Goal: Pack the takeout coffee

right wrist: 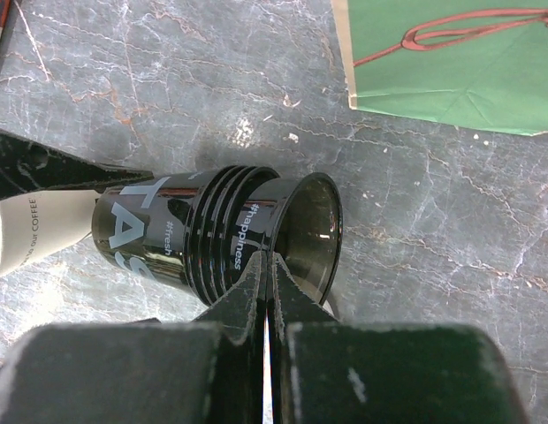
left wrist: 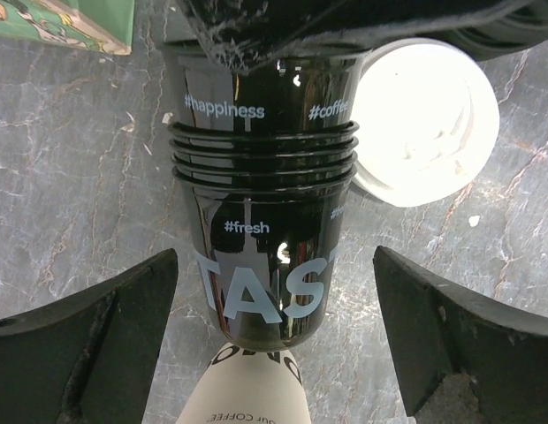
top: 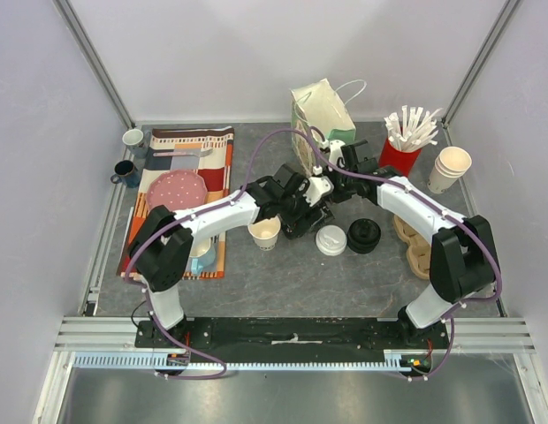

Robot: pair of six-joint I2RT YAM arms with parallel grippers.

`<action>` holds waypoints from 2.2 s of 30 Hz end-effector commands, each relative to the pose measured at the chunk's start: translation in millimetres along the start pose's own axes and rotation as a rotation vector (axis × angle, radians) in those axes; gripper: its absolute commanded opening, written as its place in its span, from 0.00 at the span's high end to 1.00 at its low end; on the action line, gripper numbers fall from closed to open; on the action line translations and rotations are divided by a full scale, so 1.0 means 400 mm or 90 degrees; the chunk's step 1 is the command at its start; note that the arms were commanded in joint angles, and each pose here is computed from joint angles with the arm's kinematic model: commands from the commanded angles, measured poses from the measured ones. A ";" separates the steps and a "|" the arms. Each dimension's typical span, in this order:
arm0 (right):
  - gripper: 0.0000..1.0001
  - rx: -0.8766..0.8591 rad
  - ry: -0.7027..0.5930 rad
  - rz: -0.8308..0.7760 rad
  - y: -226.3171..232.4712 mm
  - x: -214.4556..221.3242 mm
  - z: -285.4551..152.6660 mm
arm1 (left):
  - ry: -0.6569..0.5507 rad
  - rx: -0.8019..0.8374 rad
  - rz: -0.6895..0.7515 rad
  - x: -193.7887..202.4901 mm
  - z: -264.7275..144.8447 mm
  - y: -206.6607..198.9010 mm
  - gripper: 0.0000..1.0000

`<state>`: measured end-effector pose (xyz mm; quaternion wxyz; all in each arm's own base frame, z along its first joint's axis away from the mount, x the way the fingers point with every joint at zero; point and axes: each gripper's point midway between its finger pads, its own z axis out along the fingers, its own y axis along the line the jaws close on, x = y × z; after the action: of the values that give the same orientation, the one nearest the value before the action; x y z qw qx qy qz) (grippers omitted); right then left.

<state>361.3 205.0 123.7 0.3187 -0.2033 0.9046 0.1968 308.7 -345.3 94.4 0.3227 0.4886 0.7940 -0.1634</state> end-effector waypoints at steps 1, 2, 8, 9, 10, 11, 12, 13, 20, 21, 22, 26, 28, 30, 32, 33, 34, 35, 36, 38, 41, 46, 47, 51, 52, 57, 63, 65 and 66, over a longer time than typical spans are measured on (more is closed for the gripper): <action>1.00 -0.014 -0.048 -0.003 0.022 -0.037 -0.038 | 0.020 0.016 0.035 0.028 0.032 -0.006 0.02; 1.00 -0.013 -0.047 -0.001 0.019 -0.034 -0.037 | 0.021 0.015 0.045 0.026 0.037 -0.005 0.02; 1.00 -0.014 -0.039 0.009 0.009 -0.021 -0.027 | 0.042 0.027 0.075 0.048 0.067 -0.015 0.02; 1.00 -0.013 -0.040 0.010 0.008 -0.021 -0.029 | 0.046 0.031 0.076 0.053 0.070 -0.017 0.02; 1.00 -0.014 -0.040 0.012 0.007 -0.021 -0.030 | 0.049 0.038 0.078 0.058 0.075 -0.024 0.02; 1.00 -0.013 -0.043 0.014 0.004 -0.025 -0.033 | 0.048 0.043 0.078 0.059 0.076 -0.028 0.02; 1.00 -0.013 -0.046 0.016 0.002 -0.028 -0.036 | 0.052 0.044 0.078 0.064 0.079 -0.028 0.02; 1.00 -0.012 -0.048 0.019 -0.002 -0.030 -0.038 | 0.052 0.049 0.081 0.066 0.083 -0.032 0.02; 1.00 -0.023 -0.040 0.036 -0.012 -0.016 -0.029 | 0.064 0.064 0.087 0.075 0.106 -0.046 0.09; 1.00 -0.024 -0.037 0.039 -0.013 -0.011 -0.026 | 0.063 0.065 0.087 0.074 0.108 -0.046 0.12; 1.00 -0.024 -0.035 0.041 -0.014 -0.007 -0.025 | 0.063 0.068 0.087 0.074 0.108 -0.049 0.14; 0.99 -0.026 -0.029 0.067 -0.030 0.013 -0.023 | 0.061 0.078 0.088 0.074 0.106 -0.058 0.21; 0.93 -0.032 -0.026 0.078 -0.037 0.021 -0.022 | 0.061 0.079 0.090 0.073 0.107 -0.058 0.26; 0.81 -0.034 -0.025 0.087 -0.042 0.027 -0.021 | 0.063 0.080 0.090 0.075 0.108 -0.060 0.30; 0.67 -0.040 -0.031 0.095 -0.046 0.025 -0.023 | 0.062 0.080 0.090 0.074 0.109 -0.060 0.32; 0.63 -0.042 -0.030 0.099 -0.048 0.029 -0.022 | 0.064 0.081 0.089 0.078 0.110 -0.061 0.33; 0.61 -0.045 -0.032 0.104 -0.051 0.027 -0.024 | 0.067 0.082 0.088 0.082 0.113 -0.063 0.34; 0.58 -0.050 -0.032 0.106 -0.050 0.027 -0.024 | 0.068 0.083 0.090 0.083 0.112 -0.065 0.35; 0.57 -0.051 -0.031 0.110 -0.053 0.030 -0.024 | 0.068 0.082 0.087 0.083 0.113 -0.064 0.37; 0.55 -0.068 -0.028 0.121 -0.051 0.037 -0.023 | 0.068 0.079 0.085 0.081 0.113 -0.061 0.38; 0.53 -0.097 -0.017 0.141 -0.044 0.050 -0.013 | 0.063 0.075 0.083 0.071 0.112 -0.059 0.42; 0.57 -0.128 0.007 0.179 -0.040 0.086 0.007 | 0.052 0.071 0.078 0.056 0.108 -0.056 0.49; 0.60 -0.136 0.009 0.187 -0.037 0.092 0.010 | 0.051 0.070 0.077 0.055 0.108 -0.056 0.49; 0.72 -0.154 0.001 0.201 -0.037 0.090 0.008 | 0.045 0.069 0.080 0.047 0.104 -0.055 0.51; 0.76 -0.156 -0.001 0.205 -0.039 0.089 0.007 | 0.044 0.067 0.080 0.046 0.103 -0.054 0.53; 0.99 -0.154 -0.023 0.207 -0.045 0.062 -0.011 | 0.033 0.064 0.082 0.027 0.095 -0.051 0.59; 1.00 -0.136 -0.071 0.189 -0.052 0.003 -0.067 | 0.023 0.061 0.084 -0.002 0.080 -0.047 0.72; 1.00 -0.099 -0.082 0.177 -0.071 -0.012 -0.090 | 0.019 0.060 0.084 -0.009 0.070 -0.046 0.76; 1.00 -0.085 -0.094 0.167 -0.075 -0.025 -0.111 | 0.016 0.060 0.084 -0.013 0.066 -0.046 0.80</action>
<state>345.9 177.8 112.7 0.2664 -0.0759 0.8930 0.3547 297.9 -358.9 45.3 0.2675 0.5530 0.7729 -0.1585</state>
